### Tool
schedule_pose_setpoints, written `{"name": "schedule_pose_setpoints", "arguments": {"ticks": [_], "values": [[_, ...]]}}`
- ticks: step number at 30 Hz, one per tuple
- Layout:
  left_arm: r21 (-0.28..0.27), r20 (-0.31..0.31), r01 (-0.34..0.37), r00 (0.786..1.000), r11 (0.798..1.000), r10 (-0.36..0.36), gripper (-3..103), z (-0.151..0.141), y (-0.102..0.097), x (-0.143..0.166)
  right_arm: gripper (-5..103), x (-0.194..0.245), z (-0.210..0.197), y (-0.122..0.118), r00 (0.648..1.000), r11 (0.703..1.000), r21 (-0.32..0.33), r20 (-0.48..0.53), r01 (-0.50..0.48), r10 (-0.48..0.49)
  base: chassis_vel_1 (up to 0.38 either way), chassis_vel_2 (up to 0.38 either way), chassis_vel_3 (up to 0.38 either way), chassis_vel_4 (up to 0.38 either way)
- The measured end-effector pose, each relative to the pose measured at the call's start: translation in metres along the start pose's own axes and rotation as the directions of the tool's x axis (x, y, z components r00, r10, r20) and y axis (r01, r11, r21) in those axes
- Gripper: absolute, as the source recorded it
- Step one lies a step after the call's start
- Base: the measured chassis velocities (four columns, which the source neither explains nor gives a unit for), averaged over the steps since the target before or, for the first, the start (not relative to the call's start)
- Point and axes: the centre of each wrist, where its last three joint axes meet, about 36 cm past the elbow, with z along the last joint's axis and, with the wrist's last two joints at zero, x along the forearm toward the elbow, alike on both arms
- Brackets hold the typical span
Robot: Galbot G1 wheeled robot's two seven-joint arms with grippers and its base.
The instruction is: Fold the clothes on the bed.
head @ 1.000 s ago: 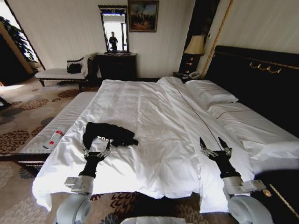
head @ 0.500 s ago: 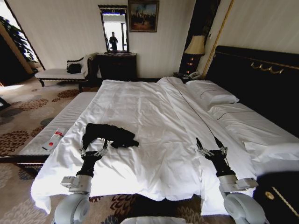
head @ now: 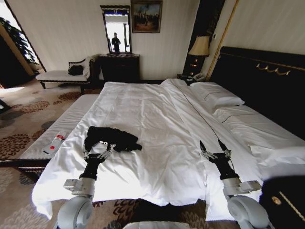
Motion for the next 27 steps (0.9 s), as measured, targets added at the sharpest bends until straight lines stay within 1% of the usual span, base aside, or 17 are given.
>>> {"name": "schedule_pose_setpoints", "arguments": {"ticks": [12,23,27], "values": [[0.000,-0.005,-0.007,1.000,1.000,0.007,100,0.0047,-0.0007,-0.0029,100,-0.0006,0.0025,-0.0024,1.000,1.000,0.001,-0.001,-0.009,0.009,0.003,0.118,0.005,-0.122],[-0.005,0.002,-0.002,1.000,1.000,0.002,100,0.0005,0.0016,-0.0003,100,0.0029,0.0024,0.0005,1.000,1.000,-0.001,0.005,-0.005,0.005,-0.008,0.118,0.015,-0.113],[-0.004,0.015,0.002,1.000,1.000,-0.001,100,-0.0049,0.0026,0.0012,100,0.0042,0.0027,0.0027,1.000,1.000,0.001,0.006,0.002,-0.002,-0.002,0.105,-0.010,-0.114]]}}
